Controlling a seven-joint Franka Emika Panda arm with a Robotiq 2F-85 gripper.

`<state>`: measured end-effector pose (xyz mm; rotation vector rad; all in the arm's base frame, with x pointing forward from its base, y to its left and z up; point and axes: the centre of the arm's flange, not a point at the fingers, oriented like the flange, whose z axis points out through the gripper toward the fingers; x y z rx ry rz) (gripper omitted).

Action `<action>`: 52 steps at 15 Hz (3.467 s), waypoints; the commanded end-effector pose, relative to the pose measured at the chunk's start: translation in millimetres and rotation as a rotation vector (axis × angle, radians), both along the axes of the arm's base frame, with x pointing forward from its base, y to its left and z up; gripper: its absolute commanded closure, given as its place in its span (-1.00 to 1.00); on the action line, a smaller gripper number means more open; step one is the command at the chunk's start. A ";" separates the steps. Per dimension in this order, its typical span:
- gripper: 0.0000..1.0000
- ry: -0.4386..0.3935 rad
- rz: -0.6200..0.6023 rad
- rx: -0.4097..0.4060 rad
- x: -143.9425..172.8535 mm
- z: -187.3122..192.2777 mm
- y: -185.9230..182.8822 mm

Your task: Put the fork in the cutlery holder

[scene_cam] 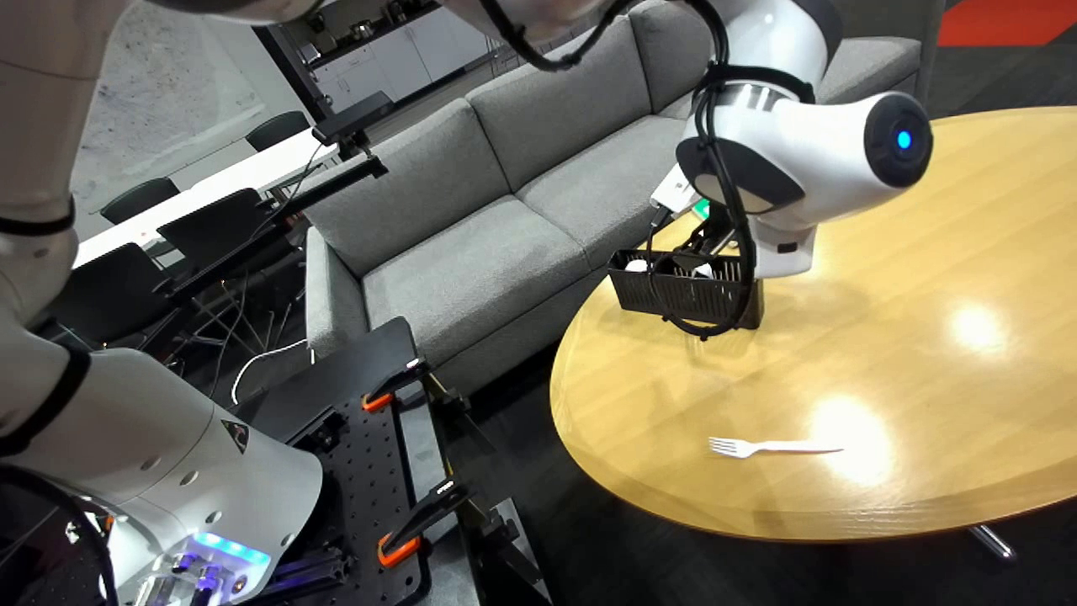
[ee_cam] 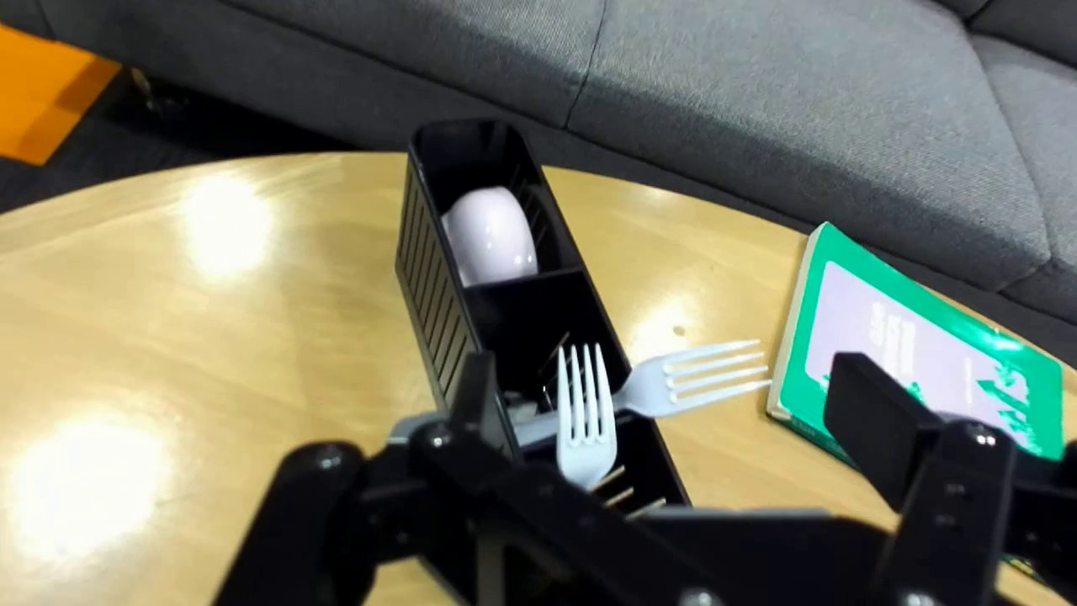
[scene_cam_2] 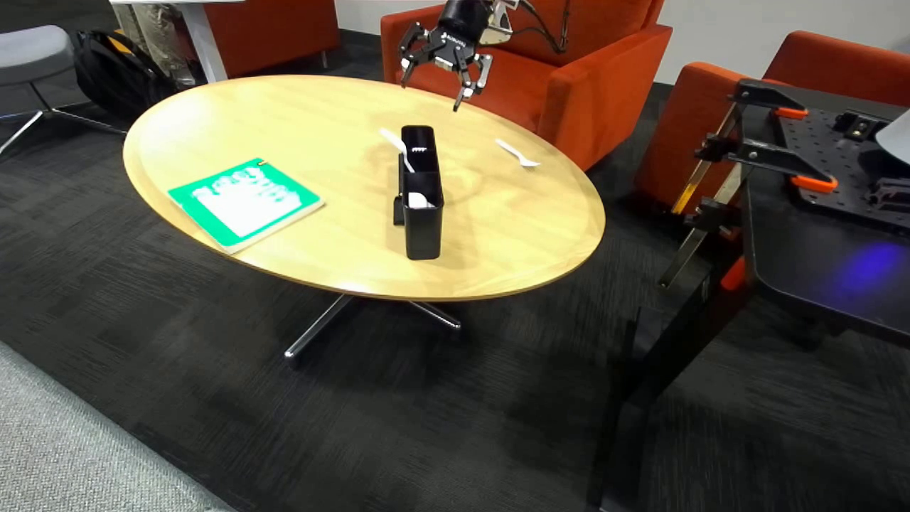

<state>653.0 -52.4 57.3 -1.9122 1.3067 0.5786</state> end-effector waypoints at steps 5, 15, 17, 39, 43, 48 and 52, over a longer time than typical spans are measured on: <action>-1.00 -0.101 0.199 -0.376 -40.8 65.7 -28.9; -1.00 -0.268 0.402 -0.902 -81.0 19.1 -63.6; -1.00 -0.275 0.435 -0.935 -87.7 9.7 -65.3; -1.00 -0.266 0.484 -0.976 -85.0 -87.9 -100.8; -1.00 -0.244 0.484 -0.979 -83.8 -102.8 -106.0; -1.00 -0.243 0.485 -0.979 -81.9 -116.4 -110.0; -0.32 -0.249 0.484 -0.975 -78.3 -122.6 -111.0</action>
